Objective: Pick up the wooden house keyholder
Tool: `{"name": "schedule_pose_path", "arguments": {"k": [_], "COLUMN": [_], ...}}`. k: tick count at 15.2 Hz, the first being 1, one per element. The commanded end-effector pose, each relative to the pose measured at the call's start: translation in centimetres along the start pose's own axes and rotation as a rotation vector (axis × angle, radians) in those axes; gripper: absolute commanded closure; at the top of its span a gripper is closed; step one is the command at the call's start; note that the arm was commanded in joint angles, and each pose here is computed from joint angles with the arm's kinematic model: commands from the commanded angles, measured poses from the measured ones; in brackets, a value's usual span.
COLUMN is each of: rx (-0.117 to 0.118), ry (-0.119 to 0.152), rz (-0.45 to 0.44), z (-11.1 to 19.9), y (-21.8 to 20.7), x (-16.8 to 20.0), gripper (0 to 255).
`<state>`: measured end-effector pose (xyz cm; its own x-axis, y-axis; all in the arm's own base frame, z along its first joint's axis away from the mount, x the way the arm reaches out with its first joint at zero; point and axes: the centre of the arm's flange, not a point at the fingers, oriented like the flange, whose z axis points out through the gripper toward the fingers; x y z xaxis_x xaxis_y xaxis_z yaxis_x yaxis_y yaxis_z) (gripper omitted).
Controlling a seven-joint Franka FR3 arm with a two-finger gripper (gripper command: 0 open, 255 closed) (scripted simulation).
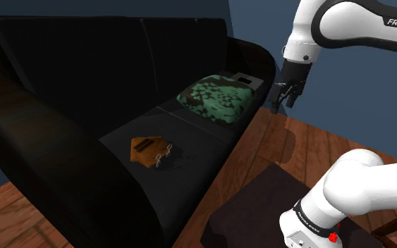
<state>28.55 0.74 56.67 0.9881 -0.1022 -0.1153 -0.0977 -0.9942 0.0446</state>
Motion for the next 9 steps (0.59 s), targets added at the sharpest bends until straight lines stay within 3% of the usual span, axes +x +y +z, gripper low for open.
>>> {"name": "schedule_pose_path", "arguments": {"k": [1, 9], "rx": [0.000, 0.011], "ry": [0.000, 0.008], "rz": [0.000, 0.021], "z": [0.0, 4.8], "y": [0.0, -7.0], "x": [0.0, 5.9], "gripper": [0, 0]}}
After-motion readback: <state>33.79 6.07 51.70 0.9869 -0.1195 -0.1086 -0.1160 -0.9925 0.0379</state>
